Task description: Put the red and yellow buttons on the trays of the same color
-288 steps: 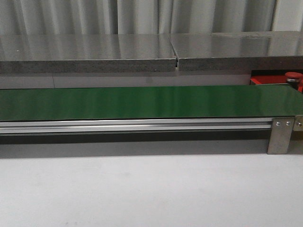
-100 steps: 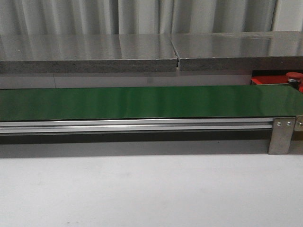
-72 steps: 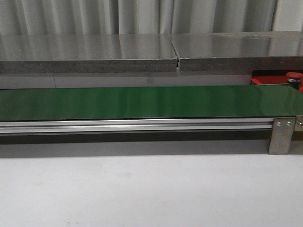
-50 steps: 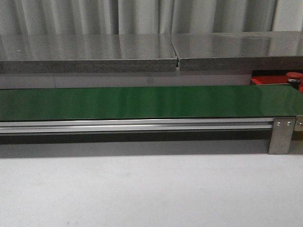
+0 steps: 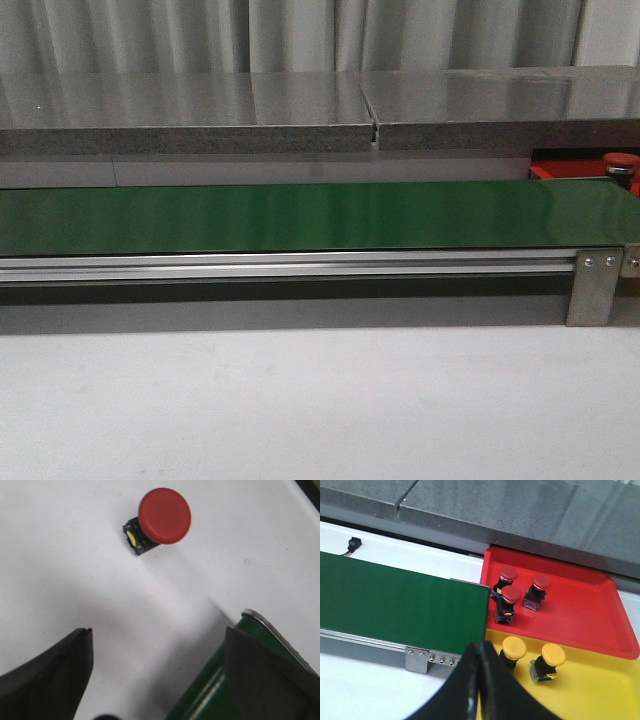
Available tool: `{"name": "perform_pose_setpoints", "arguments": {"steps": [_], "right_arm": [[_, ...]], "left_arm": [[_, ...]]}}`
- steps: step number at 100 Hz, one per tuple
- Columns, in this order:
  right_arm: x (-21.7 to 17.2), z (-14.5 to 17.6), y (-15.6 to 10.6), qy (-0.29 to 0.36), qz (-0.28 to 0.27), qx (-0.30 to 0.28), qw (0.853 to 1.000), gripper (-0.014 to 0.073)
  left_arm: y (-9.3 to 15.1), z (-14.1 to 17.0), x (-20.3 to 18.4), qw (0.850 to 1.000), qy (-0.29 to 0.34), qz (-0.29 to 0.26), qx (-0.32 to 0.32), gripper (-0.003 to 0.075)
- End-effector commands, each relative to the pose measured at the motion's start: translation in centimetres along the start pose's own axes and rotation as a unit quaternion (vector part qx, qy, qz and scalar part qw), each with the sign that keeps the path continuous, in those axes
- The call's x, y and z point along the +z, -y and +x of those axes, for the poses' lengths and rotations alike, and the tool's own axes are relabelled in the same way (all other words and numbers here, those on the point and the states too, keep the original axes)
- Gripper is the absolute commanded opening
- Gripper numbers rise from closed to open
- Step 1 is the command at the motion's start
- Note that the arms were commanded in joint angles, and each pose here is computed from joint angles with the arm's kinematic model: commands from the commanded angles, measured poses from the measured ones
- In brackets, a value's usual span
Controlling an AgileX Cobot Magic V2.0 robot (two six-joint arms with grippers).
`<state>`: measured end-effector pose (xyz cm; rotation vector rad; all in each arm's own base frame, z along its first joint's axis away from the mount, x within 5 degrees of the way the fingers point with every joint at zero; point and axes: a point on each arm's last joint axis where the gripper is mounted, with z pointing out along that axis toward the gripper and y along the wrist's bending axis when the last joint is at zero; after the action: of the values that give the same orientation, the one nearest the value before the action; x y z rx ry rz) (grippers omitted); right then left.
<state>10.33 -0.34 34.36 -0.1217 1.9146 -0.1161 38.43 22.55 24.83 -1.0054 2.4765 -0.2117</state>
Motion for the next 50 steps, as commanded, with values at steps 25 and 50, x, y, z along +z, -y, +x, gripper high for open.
{"name": "perform_pose_setpoints", "arguments": {"steps": [25, 50], "right_arm": [[-0.4, -1.3, 0.3, 0.048, 0.013, -0.007, 0.999, -0.0008], [-0.4, -1.3, 0.3, 0.048, 0.013, -0.007, 0.999, -0.0008]], "left_arm": [[1.1, -4.3, 0.7, 0.998, 0.055, 0.024, 0.004, 0.0533], [1.5, -6.4, 3.0, 0.996, 0.078, 0.03, 0.011, 0.0533]]}}
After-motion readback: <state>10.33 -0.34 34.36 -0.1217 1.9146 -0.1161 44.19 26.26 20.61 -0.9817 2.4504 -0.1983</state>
